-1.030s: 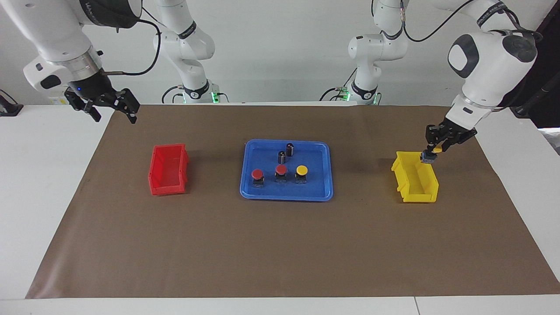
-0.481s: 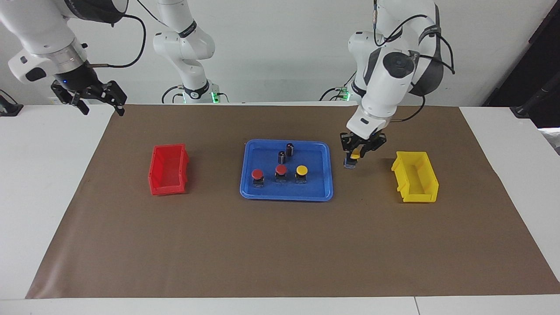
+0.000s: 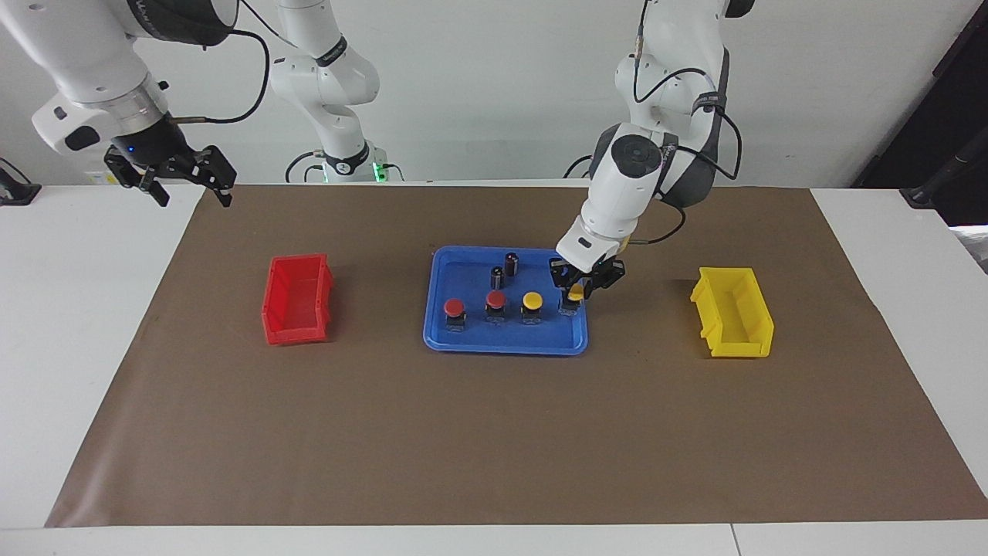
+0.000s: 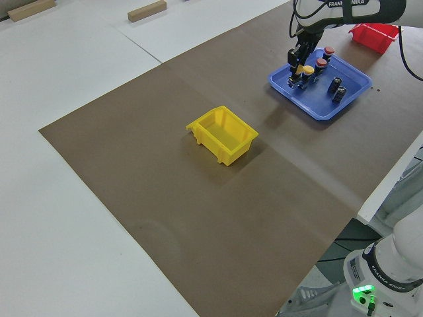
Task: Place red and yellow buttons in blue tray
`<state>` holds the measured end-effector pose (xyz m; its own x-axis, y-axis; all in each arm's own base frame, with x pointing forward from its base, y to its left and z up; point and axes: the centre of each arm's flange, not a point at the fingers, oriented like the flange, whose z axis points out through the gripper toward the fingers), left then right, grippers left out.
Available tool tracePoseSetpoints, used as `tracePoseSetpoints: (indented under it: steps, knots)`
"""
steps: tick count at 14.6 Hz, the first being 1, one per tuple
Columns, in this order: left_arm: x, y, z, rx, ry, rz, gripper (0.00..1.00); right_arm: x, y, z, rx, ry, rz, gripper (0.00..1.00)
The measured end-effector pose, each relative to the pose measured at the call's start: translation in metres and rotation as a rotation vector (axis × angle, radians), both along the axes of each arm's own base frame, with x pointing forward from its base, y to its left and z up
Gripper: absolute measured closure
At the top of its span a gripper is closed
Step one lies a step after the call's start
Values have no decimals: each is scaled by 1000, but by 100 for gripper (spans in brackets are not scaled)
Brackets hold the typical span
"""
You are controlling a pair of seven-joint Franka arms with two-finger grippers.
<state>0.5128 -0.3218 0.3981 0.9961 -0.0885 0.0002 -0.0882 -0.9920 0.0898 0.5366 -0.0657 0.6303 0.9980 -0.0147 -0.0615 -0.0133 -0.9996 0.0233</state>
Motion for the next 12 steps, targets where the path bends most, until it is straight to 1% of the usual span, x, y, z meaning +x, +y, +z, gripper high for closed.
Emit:
tracePoseSetpoints:
  steps: [5, 8, 9, 10, 12]
  knots:
    - [-4, -6, -24, 3, -1, -8, 59, 0, 0, -1, 0, 2, 0, 0]
    - [-3, -7, -30, 4, -1, -6, 59, 0, 1, -1, 0, 3, 1, 0]
    - [-3, -7, -30, 4, -2, -3, 54, 0, 2, -1, 0, 3, 3, 0]
    - [-3, -7, -30, 3, -2, 1, 42, 0, 4, -1, 0, 3, 6, 0]
    - [-3, -7, -28, 4, 1, 5, 21, 1, 6, -1, 0, 3, 11, 0]
